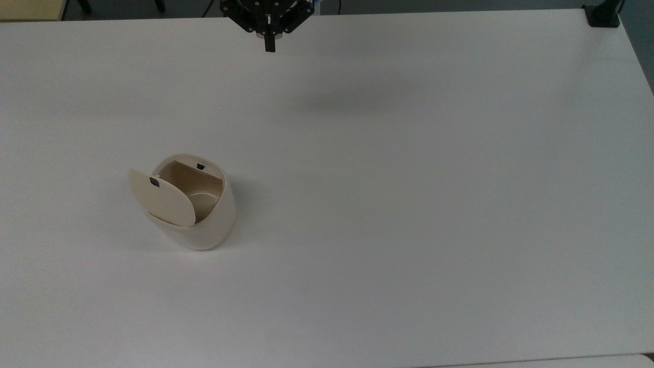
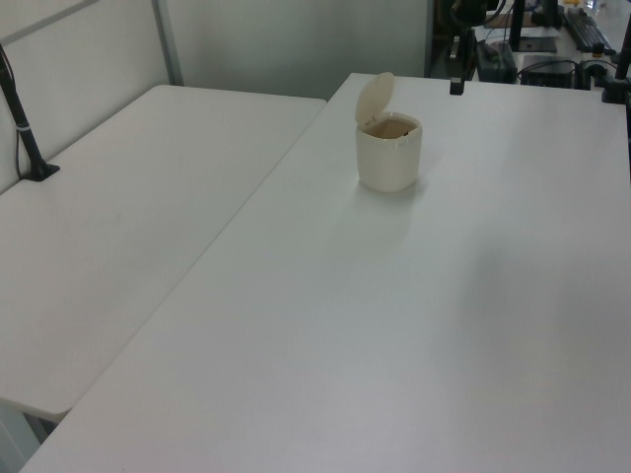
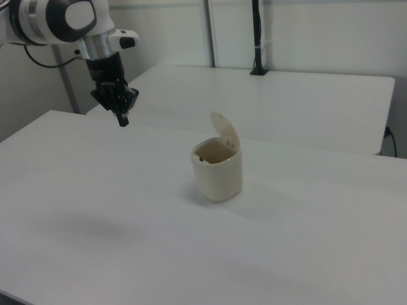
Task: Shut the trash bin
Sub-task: 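Move the gripper down toward the open lid of the cream bin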
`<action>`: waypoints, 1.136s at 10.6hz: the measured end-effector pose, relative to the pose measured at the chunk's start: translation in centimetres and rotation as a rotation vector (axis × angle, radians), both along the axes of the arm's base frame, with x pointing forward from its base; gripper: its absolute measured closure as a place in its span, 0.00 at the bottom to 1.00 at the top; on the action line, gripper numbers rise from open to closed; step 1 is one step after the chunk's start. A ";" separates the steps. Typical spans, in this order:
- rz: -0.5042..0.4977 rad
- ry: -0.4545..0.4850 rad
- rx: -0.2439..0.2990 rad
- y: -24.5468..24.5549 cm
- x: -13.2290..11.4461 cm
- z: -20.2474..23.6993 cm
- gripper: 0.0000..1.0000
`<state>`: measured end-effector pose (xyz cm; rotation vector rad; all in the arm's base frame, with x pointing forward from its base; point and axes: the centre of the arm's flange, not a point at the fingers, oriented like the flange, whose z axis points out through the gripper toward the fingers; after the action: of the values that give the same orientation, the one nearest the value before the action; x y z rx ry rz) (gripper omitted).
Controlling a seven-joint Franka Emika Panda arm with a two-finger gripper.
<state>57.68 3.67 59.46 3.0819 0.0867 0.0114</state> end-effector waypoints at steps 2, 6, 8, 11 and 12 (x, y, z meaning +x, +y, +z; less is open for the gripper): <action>-0.070 -0.060 0.005 -2.4 1.4 0.3 0.99; -0.287 -0.314 0.040 -6.8 5.6 0.7 0.99; -0.366 -0.420 0.061 -8.5 6.9 0.9 0.99; -0.415 -0.545 0.071 -11.5 9.1 -0.6 0.99; -0.424 -0.576 0.072 -12.5 9.8 -1.4 0.99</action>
<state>67.52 -8.79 58.02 2.9547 -0.5939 0.8796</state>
